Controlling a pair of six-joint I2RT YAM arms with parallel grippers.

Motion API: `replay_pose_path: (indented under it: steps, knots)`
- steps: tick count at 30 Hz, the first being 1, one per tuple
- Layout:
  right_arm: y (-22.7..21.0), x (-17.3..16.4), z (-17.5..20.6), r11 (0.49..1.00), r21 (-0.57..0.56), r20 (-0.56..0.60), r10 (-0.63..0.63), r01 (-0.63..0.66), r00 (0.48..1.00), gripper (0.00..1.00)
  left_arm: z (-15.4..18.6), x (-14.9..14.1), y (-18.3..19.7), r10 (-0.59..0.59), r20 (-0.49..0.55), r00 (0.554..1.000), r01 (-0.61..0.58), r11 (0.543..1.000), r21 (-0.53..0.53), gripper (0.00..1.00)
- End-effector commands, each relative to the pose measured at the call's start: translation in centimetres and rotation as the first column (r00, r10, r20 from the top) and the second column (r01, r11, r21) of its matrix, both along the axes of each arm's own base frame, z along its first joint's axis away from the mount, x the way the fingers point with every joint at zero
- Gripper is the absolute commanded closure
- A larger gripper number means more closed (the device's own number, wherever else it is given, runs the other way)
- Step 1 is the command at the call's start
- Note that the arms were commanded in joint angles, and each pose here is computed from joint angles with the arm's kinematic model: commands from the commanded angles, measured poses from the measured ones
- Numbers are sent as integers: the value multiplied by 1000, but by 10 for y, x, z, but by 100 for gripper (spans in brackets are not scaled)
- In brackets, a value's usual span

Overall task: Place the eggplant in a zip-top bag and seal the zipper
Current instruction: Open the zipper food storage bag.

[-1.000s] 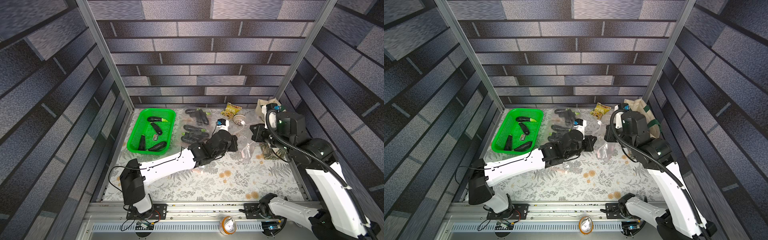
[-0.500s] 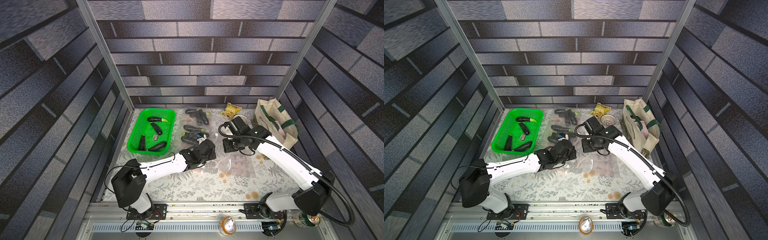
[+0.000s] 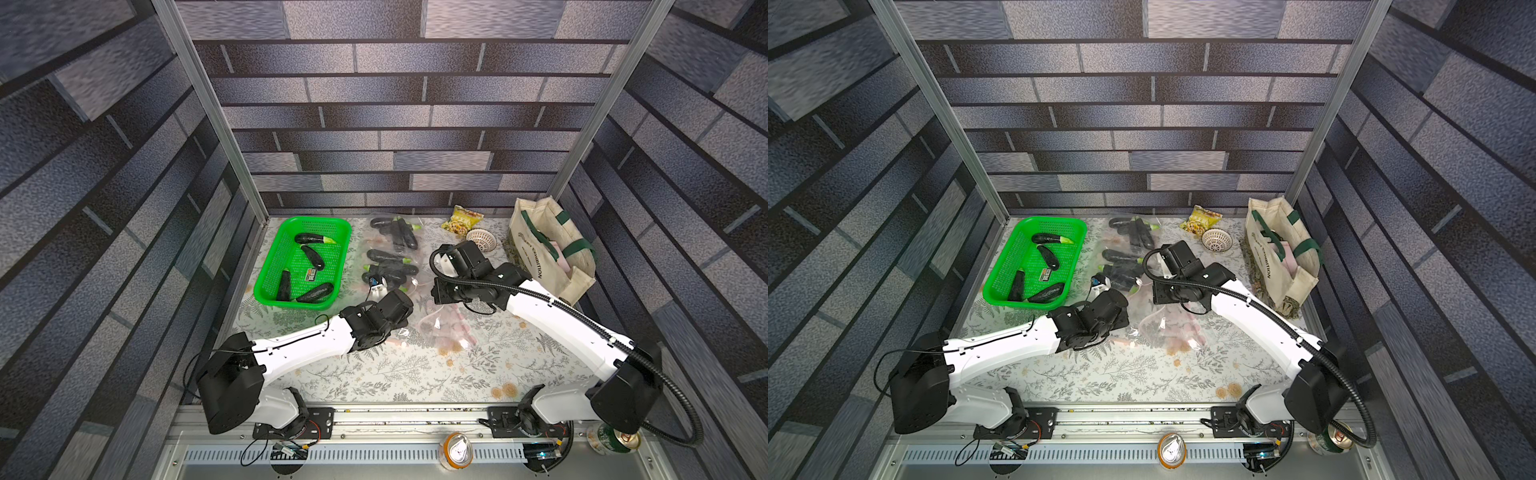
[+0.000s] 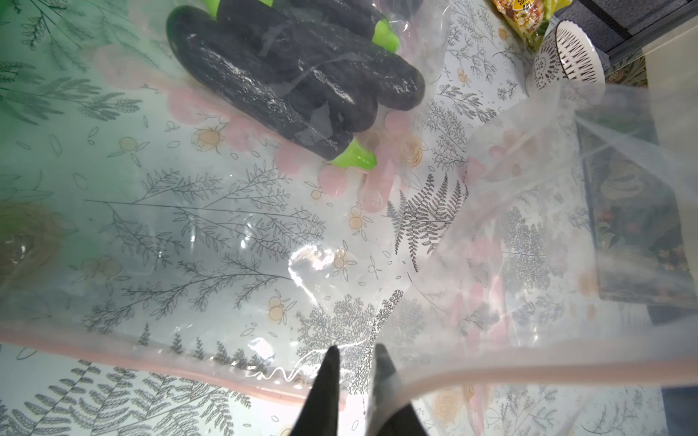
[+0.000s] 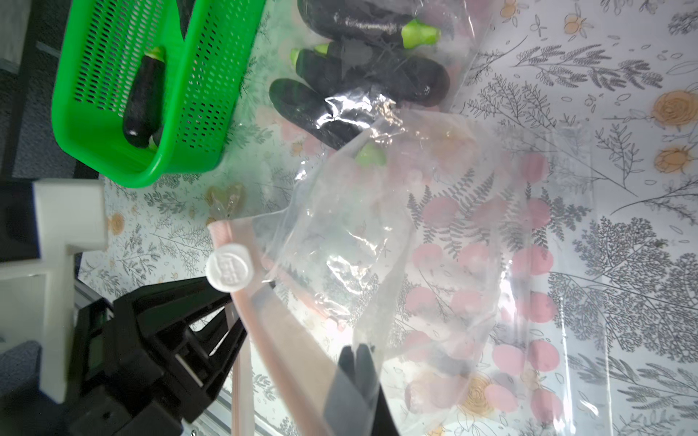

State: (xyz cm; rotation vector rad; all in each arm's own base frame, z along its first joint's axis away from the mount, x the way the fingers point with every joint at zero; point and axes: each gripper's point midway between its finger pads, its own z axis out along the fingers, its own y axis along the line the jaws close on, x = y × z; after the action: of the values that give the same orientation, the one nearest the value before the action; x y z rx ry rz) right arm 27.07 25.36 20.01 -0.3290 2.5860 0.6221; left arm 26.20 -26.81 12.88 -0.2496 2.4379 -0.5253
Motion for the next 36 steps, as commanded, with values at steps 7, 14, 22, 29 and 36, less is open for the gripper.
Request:
replay_pose_path:
  steps: [7, 14, 22, 29, 36]
  knots:
    - [24, 13, -9, 998, 59, 33, -20, 18, 999, 100, 6, 4, -22, -19, -2, 1000, 18, 992, -126, 75]
    - [5, 20, -17, 996, -38, 75, -72, 75, 995, 100, -11, 11, 5, 39, 1, 999, -39, 999, 27, 99]
    - [-11, 24, -16, 988, -82, 109, -124, 133, 986, 100, -42, 11, 38, 69, -47, 996, -60, 983, 174, 92]
    - [7, 27, -38, 993, -42, 48, -111, 113, 993, 100, -14, 12, 19, 10, -32, 999, -8, 997, 79, 55]
    - [19, 29, -57, 995, -29, 10, -99, 99, 995, 100, 50, 7, 20, -11, 59, 998, 13, 1000, -26, 37]
